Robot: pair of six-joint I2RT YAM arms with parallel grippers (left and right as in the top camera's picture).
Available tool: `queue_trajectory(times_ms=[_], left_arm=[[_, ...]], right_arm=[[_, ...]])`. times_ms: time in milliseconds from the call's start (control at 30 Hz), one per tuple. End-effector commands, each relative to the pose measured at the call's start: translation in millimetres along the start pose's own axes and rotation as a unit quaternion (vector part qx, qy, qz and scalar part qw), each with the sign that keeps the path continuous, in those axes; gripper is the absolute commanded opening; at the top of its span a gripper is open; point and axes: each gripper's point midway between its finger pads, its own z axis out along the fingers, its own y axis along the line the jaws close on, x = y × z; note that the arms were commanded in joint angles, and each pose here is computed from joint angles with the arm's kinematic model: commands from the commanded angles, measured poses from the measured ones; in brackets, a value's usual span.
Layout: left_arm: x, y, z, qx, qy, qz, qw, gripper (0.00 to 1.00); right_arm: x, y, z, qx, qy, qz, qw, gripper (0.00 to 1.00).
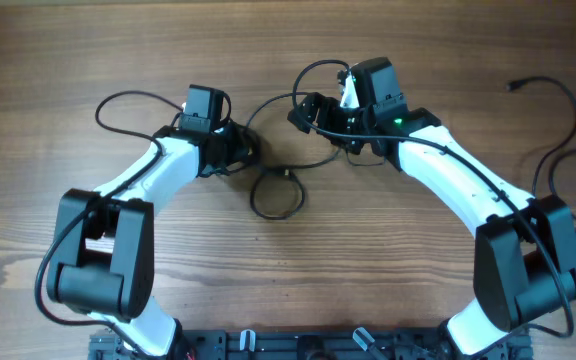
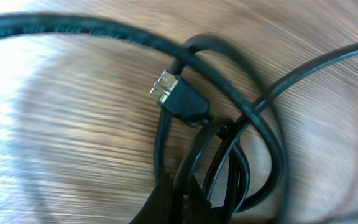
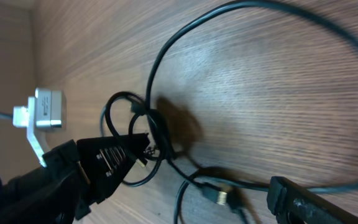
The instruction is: Untangle cables
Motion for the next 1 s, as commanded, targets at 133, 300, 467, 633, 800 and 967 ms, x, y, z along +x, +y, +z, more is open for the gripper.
queue_trajectory(times_ms=[133, 300, 467, 633, 800, 967], left_arm=[[5, -31, -13, 0.088, 0.008, 0.174, 0.981, 0.04], [5, -31, -13, 0.088, 0.007, 0.175, 0.981, 0.04], [4, -32, -13, 0.089, 0.004, 0.175, 0.981, 0.04], [3, -33, -13, 0.091, 0.001, 0.176, 0.980, 0.04], [3, -34, -13, 0.091, 0.002, 0.175, 0.980, 0.04], [3, -34, -13, 0.092, 0.001, 0.175, 0.980, 0.04]], right_arm=[[20, -7, 39, -0.050, 0.067, 0.012, 0.996, 0.99], [16, -8, 71, -0.103, 0.067, -0.012, 0.992, 0.99], [3, -6, 89, -0.135, 0.041, -0.012, 0.990, 0.99], [2, 8, 102, -0.158, 0.018, -0.039, 0.987, 0.93], [-3, 11, 105, -0.150, -0.007, -0.048, 0.987, 0.61], [-7, 17, 104, -0.161, -0.011, -0.034, 0.986, 0.40]])
